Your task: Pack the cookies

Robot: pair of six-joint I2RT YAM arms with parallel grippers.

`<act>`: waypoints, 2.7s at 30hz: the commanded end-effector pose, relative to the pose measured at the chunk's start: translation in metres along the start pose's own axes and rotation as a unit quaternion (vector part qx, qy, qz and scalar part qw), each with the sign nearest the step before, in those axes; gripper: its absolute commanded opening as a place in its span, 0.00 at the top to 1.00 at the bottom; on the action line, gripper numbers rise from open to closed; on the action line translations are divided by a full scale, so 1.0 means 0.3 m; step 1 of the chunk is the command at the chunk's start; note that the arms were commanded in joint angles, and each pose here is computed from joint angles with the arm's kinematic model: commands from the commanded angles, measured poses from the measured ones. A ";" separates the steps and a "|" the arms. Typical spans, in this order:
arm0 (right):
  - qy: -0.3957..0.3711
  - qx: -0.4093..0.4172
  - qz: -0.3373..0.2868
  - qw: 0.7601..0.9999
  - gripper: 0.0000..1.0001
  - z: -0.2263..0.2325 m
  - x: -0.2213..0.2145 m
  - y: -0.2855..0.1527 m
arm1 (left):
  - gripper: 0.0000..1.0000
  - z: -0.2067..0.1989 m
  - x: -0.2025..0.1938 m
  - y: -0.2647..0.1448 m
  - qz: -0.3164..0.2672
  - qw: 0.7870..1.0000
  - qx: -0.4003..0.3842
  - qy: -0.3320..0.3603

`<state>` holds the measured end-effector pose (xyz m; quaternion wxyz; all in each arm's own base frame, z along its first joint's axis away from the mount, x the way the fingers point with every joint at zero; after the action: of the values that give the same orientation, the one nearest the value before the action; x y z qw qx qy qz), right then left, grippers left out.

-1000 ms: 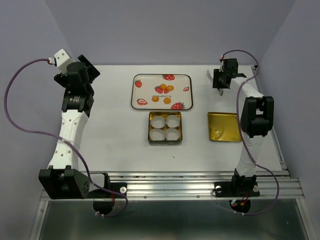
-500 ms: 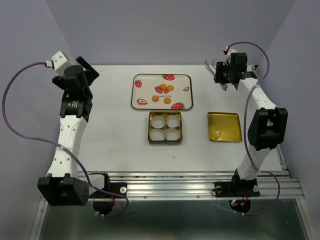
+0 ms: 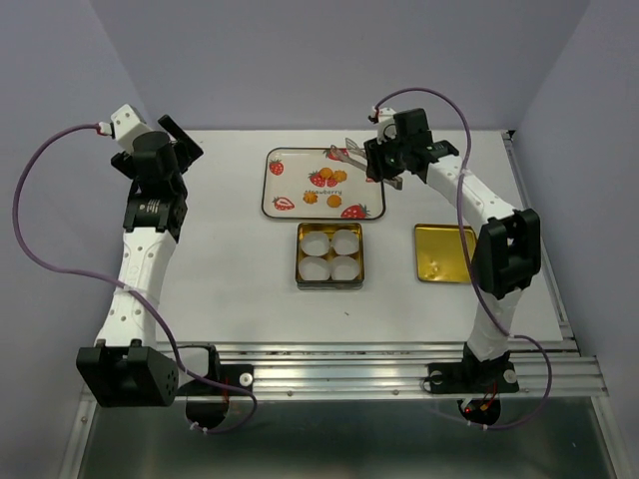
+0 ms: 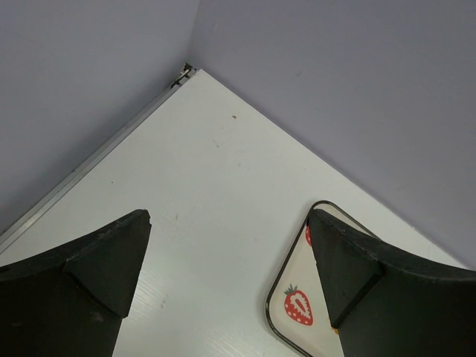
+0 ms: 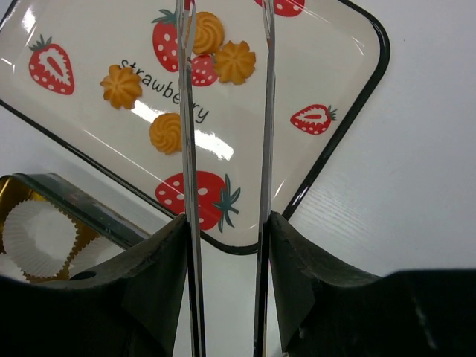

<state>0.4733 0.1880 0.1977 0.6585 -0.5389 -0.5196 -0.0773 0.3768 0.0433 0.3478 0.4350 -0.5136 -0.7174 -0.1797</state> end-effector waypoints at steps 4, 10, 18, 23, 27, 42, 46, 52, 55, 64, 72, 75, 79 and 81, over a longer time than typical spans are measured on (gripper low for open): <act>-0.034 0.003 0.021 0.999 0.48 0.018 0.016 0.057 | 0.01 -0.026 0.024 0.019 -0.015 1.000 -0.014 0.002; -0.037 0.004 0.039 0.999 0.46 0.027 -0.007 0.091 | 0.01 -0.031 0.043 0.027 -0.023 1.000 -0.008 0.008; -0.055 0.005 0.056 0.997 0.44 0.023 -0.040 0.106 | 0.01 -0.013 0.035 0.034 -0.026 1.000 0.004 0.007; -0.062 0.002 0.070 0.996 0.43 0.029 -0.060 0.124 | 0.01 -0.012 0.034 0.035 -0.025 1.000 0.006 0.006; -0.069 0.005 0.077 0.995 0.43 0.029 -0.074 0.135 | 0.01 -0.013 0.034 0.037 -0.025 1.000 0.007 0.006; -0.066 0.009 0.074 0.995 0.43 0.040 -0.056 0.176 | 0.01 -0.010 0.023 0.049 -0.020 1.000 0.012 0.009; -0.062 0.004 0.080 0.995 0.43 0.035 -0.063 0.186 | 0.01 -0.007 0.020 0.051 -0.019 1.000 0.015 0.008; -0.060 0.017 0.080 0.995 0.44 0.048 -0.068 0.195 | 0.01 -0.007 0.020 0.052 -0.019 1.000 0.016 0.006; -0.057 0.020 0.084 0.995 0.46 0.052 -0.074 0.196 | 0.01 -0.006 0.019 0.053 -0.018 1.000 0.017 0.005; -0.042 0.030 0.086 0.995 0.51 0.069 -0.073 0.175 | 0.01 -0.009 0.022 0.049 -0.019 1.000 0.015 0.000; -0.029 0.019 0.076 0.996 0.64 0.061 -0.039 0.153 | 0.01 -0.018 0.030 0.047 -0.020 1.000 0.011 -0.004; -0.026 0.017 0.062 0.998 0.66 0.060 -0.010 0.133 | 0.01 -0.022 0.033 0.043 -0.020 1.000 0.008 -0.005; -0.024 0.007 0.021 0.999 0.67 0.054 0.058 0.077 | 0.01 -0.026 0.022 0.046 -0.015 1.000 0.003 -0.006; -0.020 0.005 0.017 1.000 0.68 0.056 0.058 0.062 | 0.01 -0.030 0.014 0.047 -0.010 1.000 -0.003 -0.005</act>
<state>0.4786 0.2093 0.1280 0.6667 -0.5761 -0.4724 0.0214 0.3918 0.0458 0.3238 0.4611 -0.5120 -0.7068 -0.1604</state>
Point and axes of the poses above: each gripper's point midway between its finger pads, its own y axis out along the fingers, its own z axis along the line the jaws close on, x = y × z, the point moved 2 cm from there along -y, back along the fingers, and after that the axes turned 12 degrees about -y, right-handed, at the moved point
